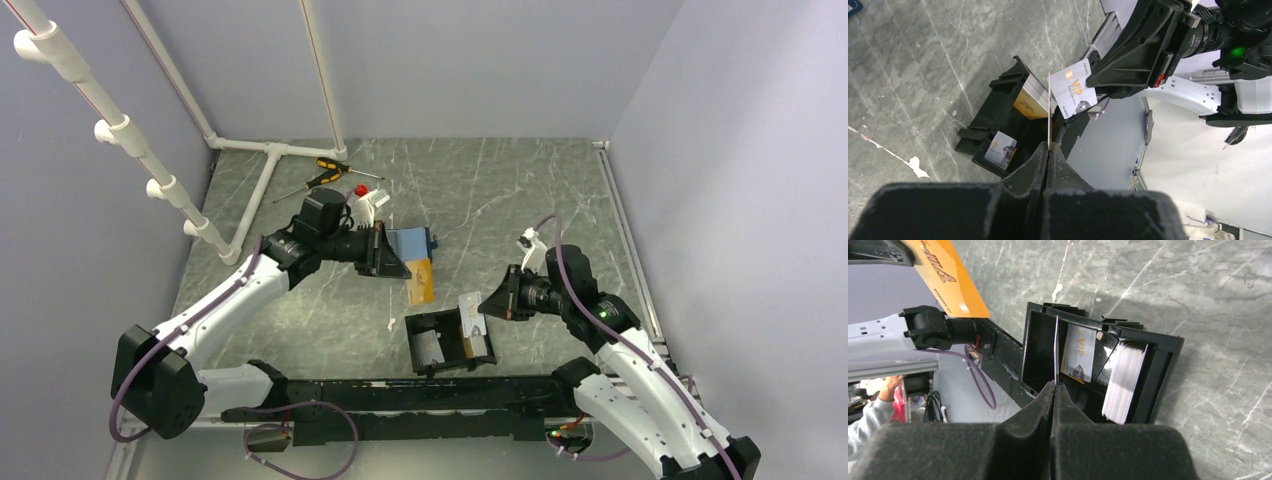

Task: Put the credit cards into the card holder
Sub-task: Place the credit card in the storage box.

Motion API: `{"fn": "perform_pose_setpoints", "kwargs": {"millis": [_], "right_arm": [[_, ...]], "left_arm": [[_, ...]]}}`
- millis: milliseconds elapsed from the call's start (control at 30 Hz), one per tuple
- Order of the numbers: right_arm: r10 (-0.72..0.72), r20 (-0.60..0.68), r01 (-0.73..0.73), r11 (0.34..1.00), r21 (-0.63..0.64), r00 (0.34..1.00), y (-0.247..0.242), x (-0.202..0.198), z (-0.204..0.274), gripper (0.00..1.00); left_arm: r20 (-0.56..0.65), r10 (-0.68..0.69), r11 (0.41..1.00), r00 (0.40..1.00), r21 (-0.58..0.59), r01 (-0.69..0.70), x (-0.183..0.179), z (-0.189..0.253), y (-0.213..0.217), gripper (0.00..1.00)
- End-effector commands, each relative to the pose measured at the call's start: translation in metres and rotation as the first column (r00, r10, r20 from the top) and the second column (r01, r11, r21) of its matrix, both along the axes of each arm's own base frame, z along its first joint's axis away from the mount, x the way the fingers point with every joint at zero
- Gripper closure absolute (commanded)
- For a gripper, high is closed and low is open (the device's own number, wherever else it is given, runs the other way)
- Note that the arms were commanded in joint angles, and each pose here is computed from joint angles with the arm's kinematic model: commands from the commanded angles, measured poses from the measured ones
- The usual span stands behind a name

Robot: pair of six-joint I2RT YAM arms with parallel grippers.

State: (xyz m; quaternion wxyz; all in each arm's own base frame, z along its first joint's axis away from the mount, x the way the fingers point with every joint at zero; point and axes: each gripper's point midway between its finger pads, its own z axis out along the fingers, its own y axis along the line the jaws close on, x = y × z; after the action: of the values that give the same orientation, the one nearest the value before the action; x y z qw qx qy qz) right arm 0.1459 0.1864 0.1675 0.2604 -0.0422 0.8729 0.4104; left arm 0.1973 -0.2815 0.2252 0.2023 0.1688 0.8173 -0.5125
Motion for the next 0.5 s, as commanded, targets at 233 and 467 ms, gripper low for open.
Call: {"fn": "perform_pose_setpoints", "kwargs": {"millis": [233,467], "right_arm": [[-0.075,-0.033,0.061,0.951,-0.304,0.997,0.003,0.003,-0.010,1.00],[-0.117,-0.025,0.094,0.893,-0.439,0.993,0.000,0.007,-0.020,1.00]], "left_arm": [[-0.019,-0.020,1.000,1.000,-0.001,0.020,0.003,-0.004,-0.004,1.00],[-0.029,-0.025,1.000,0.999,-0.008,0.025,0.001,-0.005,-0.004,1.00]]}}
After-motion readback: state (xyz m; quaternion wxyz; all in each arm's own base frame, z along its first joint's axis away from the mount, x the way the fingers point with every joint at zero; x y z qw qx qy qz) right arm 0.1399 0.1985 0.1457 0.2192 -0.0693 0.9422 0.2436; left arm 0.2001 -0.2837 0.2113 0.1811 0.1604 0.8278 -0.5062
